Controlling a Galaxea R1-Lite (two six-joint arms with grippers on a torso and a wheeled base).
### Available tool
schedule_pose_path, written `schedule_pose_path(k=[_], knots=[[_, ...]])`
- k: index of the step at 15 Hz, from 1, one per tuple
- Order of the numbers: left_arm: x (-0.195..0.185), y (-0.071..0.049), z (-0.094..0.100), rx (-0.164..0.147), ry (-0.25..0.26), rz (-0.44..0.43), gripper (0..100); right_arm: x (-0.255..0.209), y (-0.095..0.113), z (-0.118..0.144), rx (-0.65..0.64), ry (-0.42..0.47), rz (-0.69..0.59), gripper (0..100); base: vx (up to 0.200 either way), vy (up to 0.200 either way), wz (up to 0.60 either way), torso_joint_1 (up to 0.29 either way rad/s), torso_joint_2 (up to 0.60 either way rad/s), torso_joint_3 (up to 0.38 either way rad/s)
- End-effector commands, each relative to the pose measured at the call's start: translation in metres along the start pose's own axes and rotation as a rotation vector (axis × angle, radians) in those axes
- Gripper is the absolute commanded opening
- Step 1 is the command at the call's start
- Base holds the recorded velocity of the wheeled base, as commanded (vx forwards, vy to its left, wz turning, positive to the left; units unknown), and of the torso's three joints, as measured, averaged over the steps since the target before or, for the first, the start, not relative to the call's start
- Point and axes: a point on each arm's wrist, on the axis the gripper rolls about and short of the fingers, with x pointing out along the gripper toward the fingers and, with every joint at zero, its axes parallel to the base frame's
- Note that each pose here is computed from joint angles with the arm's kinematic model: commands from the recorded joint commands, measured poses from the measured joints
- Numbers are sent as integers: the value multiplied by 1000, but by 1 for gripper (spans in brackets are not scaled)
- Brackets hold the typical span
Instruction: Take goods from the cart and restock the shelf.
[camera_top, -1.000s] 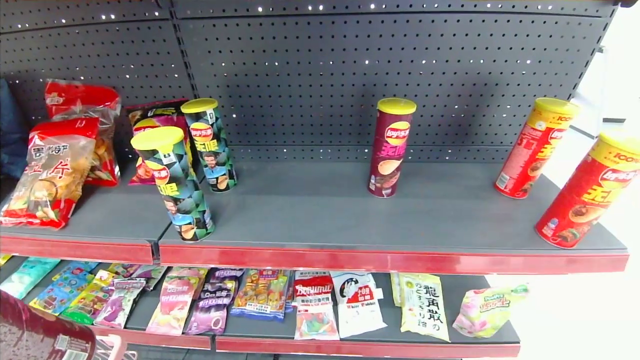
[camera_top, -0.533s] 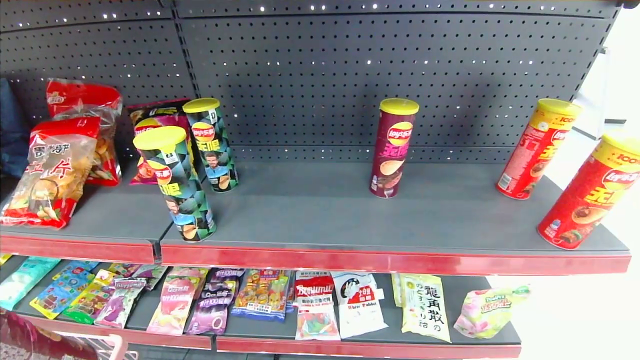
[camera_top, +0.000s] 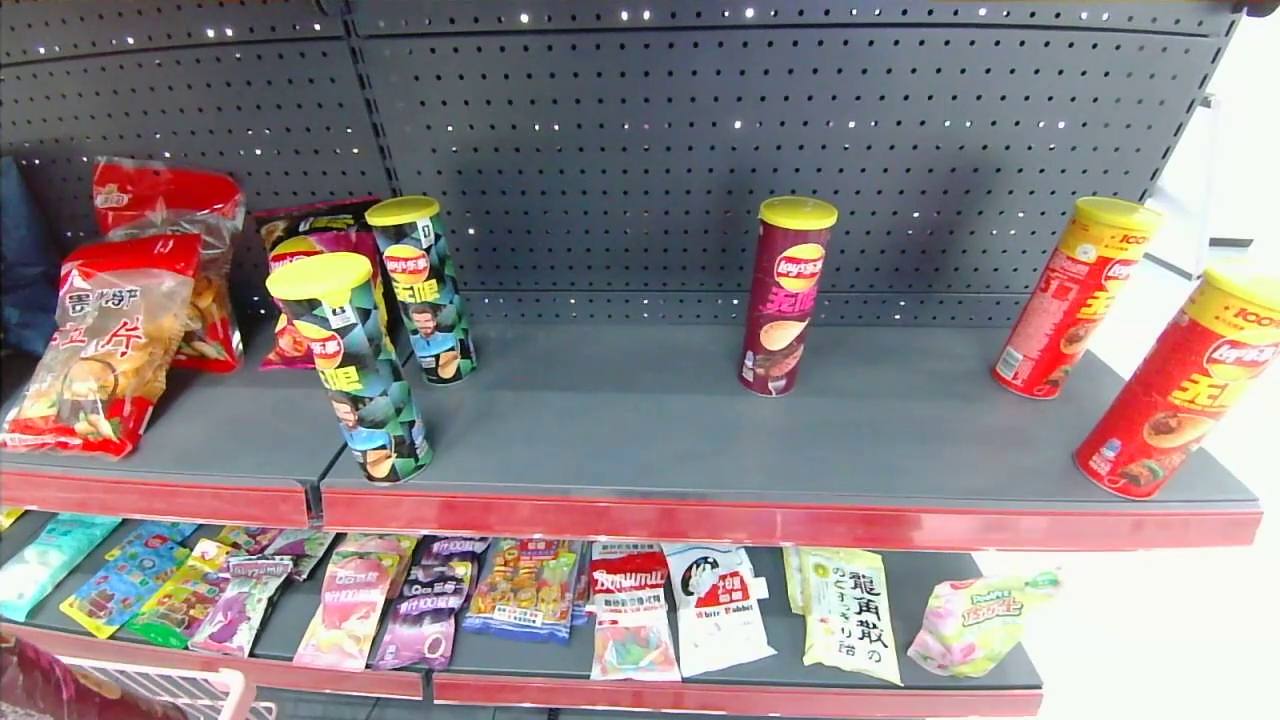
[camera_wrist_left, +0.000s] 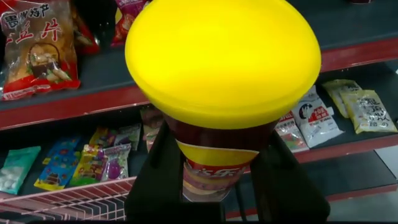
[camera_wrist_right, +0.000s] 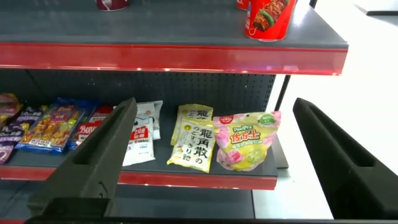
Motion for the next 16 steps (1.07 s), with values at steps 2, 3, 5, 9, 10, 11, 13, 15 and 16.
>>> schedule_pose_path(k=[2, 3, 5, 9, 10, 11, 13, 15, 16], knots=[[-1, 0, -1, 0, -1, -6, 0, 3, 0, 1, -1, 36, 16, 100, 0, 0, 0, 0, 0, 0], [0, 0, -1, 0, 0, -9, 0, 2, 0, 0, -1, 23, 10, 100, 0, 0, 0, 0, 0, 0], [-1, -1, -1, -1, -7, -42, 0, -1, 0, 0, -3, -7, -1, 100, 0, 0, 0, 0, 0, 0], [1, -1, 0, 28, 3, -45, 0, -1, 1, 0, -56, -15, 29, 100, 0, 0, 0, 0, 0, 0], [1, -1, 2, 33, -2, -43, 0, -1, 1, 1, -60, -16, 37, 100, 0, 0, 0, 0, 0, 0], [1, 0, 2, 33, -1, -37, 0, -1, 1, 1, -63, -17, 49, 100, 0, 0, 0, 0, 0, 0], [1, -1, 0, 33, 1, -48, 0, -1, 1, 67, -24, -88, 114, 100, 0, 0, 0, 0, 0, 0], [2, -1, 0, 32, 8, -52, 0, 29, 1, 162, 153, -84, 136, 100, 0, 0, 0, 0, 0, 0], [3, -1, 1, 32, 12, -52, 0, 39, 2, 171, 142, -72, 174, 100, 0, 0, 0, 0, 0, 0]])
